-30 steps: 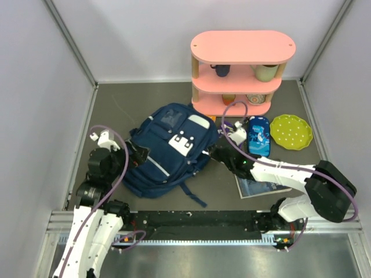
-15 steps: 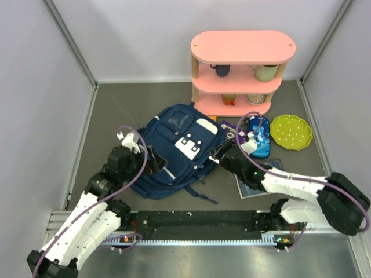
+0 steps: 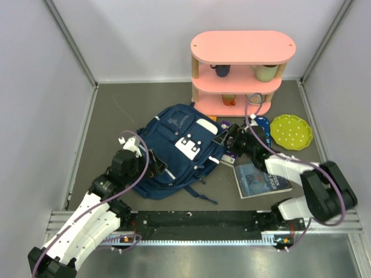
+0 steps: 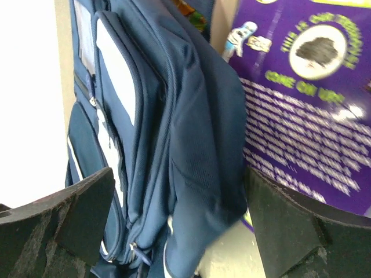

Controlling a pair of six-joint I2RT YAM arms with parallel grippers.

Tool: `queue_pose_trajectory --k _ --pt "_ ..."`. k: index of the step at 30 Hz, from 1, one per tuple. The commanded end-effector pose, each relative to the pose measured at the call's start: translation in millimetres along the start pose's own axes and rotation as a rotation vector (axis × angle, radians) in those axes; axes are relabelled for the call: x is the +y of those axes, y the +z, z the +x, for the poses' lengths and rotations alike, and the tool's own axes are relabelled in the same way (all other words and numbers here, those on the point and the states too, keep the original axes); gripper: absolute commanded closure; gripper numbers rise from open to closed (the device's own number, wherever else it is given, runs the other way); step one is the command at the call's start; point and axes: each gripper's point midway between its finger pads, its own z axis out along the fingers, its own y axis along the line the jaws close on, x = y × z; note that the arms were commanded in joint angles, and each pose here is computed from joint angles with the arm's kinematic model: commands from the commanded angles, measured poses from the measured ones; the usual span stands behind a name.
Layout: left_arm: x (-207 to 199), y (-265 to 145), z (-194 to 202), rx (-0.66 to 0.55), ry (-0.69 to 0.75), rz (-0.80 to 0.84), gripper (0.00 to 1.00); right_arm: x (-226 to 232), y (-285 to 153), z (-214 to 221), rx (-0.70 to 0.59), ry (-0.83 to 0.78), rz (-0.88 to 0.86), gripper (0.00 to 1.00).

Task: Pack the student bag
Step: Move the student bag to the center of the board, then unzip the student bag at the center of the board.

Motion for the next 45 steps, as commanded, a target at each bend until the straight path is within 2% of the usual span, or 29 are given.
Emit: queue_pose_trajectory --k 1,6,13,16,17,20,23,24,26,27,29,31,36,39,41,45 --pt "-10 3 -4 -0.031 0.001 0.058 0.03 36 17 1 0.125 -0.065 -0.215 0.10" --pt "-2 15 15 0.008 -0.057 0.067 0.02 22 33 25 0.238 -0.016 -0.232 0.11" --pt "-4 28 25 0.050 -0.042 0.101 0.02 19 34 55 0.324 -0.023 -0.264 0.12" --pt "-10 27 19 0.041 -0.023 0.123 0.02 35 36 56 0.326 -0.011 -0.319 0.39" --pt "-14 25 15 0.034 -0.016 0.133 0.02 43 35 56 0.327 0.005 -0.337 0.62" --pt "-24 17 1 -0.005 0.004 0.152 0.02 61 32 48 0.295 0.066 -0.368 1.00" --pt "-33 5 -21 -0.062 0.031 0.145 0.02 82 23 31 0.203 0.129 -0.376 1.00" --pt "-30 1 -21 -0.055 0.047 0.120 0.02 97 15 15 0.122 0.139 -0.384 1.00" --pt "-39 -11 -41 -0.109 0.072 0.123 0.02 101 10 9 0.079 0.173 -0.312 1.00" --pt "-40 -15 -46 -0.124 0.087 0.117 0.02 118 -2 -5 -0.013 0.172 -0.310 1.00" --pt "-50 -26 -62 -0.173 0.094 0.131 0.02 116 -8 -8 -0.053 0.213 -0.190 1.00" --pt "-63 -33 -72 -0.193 0.105 0.155 0.02 122 -23 -28 -0.186 0.255 -0.155 1.00" --pt "-84 -32 -64 -0.195 0.159 0.147 0.02 97 -42 -55 -0.349 0.447 -0.032 1.00" --pt "-103 -33 -45 -0.169 0.200 0.186 0.02 91 -49 -61 -0.385 0.500 -0.005 1.00" --pt "-108 -34 -43 -0.202 0.221 0.164 0.02 93 -50 -64 -0.397 0.522 0.000 1.00" --pt "-133 -38 -8 -0.160 0.315 0.204 0.02 98 -49 -69 -0.405 0.536 -0.008 1.00"
